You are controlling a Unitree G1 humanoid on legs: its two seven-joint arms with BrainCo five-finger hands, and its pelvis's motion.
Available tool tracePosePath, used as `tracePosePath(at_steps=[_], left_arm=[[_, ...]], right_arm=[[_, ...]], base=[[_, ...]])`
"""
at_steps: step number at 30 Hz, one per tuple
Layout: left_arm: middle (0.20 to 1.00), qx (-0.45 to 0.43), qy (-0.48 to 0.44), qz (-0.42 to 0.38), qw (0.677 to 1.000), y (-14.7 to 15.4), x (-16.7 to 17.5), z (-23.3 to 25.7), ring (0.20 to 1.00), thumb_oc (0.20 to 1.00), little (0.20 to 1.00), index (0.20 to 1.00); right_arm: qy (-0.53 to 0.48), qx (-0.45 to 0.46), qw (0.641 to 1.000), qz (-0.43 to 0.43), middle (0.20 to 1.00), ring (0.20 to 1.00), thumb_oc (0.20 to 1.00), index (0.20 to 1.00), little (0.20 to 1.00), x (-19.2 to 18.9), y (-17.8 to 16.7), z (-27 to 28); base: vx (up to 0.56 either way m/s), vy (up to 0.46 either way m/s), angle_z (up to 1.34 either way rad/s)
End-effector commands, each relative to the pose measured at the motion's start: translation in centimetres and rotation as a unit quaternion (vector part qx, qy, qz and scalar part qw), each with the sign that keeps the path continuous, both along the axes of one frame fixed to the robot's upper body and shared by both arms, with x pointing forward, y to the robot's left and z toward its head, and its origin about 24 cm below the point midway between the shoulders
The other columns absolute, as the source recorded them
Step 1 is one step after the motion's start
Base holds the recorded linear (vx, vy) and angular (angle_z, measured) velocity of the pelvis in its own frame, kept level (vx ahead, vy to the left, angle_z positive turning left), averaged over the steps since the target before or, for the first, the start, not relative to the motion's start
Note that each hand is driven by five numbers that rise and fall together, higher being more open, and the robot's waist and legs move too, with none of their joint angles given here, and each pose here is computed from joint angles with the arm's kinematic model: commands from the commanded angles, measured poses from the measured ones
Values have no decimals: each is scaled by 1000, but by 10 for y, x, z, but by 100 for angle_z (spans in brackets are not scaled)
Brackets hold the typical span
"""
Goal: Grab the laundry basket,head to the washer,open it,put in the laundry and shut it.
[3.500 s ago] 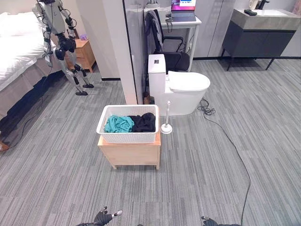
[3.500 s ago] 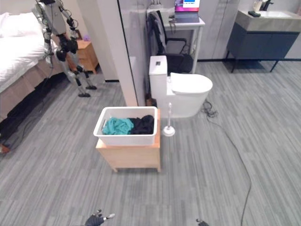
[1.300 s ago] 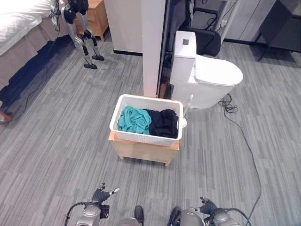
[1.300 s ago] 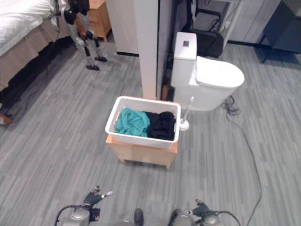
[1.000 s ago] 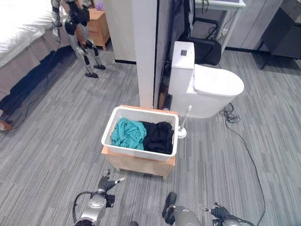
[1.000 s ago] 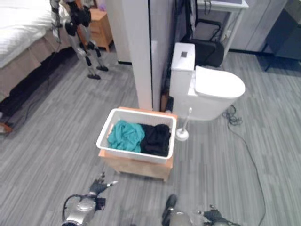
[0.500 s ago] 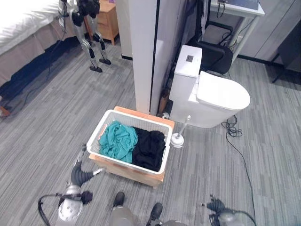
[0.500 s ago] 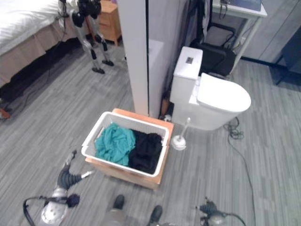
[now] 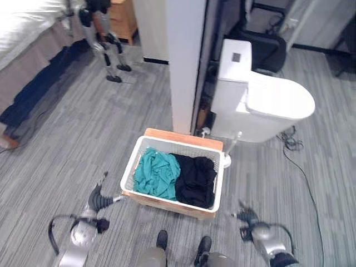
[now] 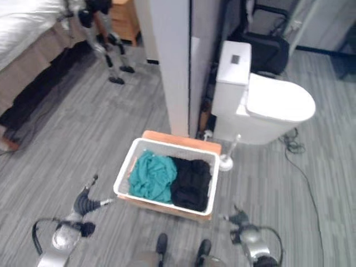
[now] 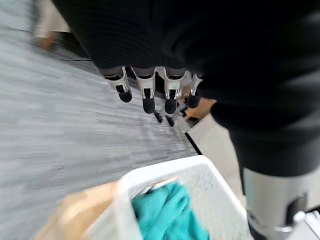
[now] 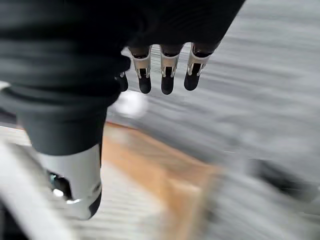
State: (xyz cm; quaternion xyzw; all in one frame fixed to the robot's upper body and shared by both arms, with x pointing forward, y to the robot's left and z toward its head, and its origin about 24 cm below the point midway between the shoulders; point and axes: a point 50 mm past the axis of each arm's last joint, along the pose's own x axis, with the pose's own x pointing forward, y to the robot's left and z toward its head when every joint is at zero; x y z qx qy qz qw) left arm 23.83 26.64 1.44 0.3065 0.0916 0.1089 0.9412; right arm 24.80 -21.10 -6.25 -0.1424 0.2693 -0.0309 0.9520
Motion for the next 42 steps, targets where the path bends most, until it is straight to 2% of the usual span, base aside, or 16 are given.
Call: tracePosePath(at_steps=[1,9,14,16,17,24,31,42], left_arm=[[1000,5,-58,16,998,-3,18,22,1000,1000,1000,1000],[1000,-35,-81,40,995,-22,66,36,1000,1000,1000,1000],[1000,-59,-79,63,993,-21,72,35,1000,1000,1000,1000],[1000,-53,-96,70,992,-20,77,44,1000,1000,1000,1000],[1000,-10,-125,83,989,-13,81,60,1000,1000,1000,1000],[1000,46,-175,108,978,-3,82,81,1000,1000,1000,1000],[1000,111,-236,101,960,1,72,108,1000,1000,1000,1000],[1000,96,-239,144,956,10,77,112,1000,1000,1000,1000]], right_arm=[[-50,-20,998,-30,1000,1000,1000,1000,1000,25,-10,26],[-137,-12,990,-7,1000,1000,1000,1000,1000,60,17,69],[-149,-18,988,23,1000,1000,1000,1000,1000,64,33,76],[-155,-16,988,23,1000,1000,1000,1000,1000,66,35,78],[-162,6,986,29,1000,1000,1000,1000,1000,66,43,79],[-151,37,987,47,1000,1000,1000,1000,1000,54,55,67],[-127,45,990,45,1000,1000,1000,1000,1000,45,54,53],[-132,54,988,53,1000,1000,1000,1000,1000,43,52,55]], base=[[-71,31,-18],[-61,31,-3],[-15,3,-1],[-35,1,1],[-31,-4,2],[-1,-7,7],[0,0,0],[0,0,0]])
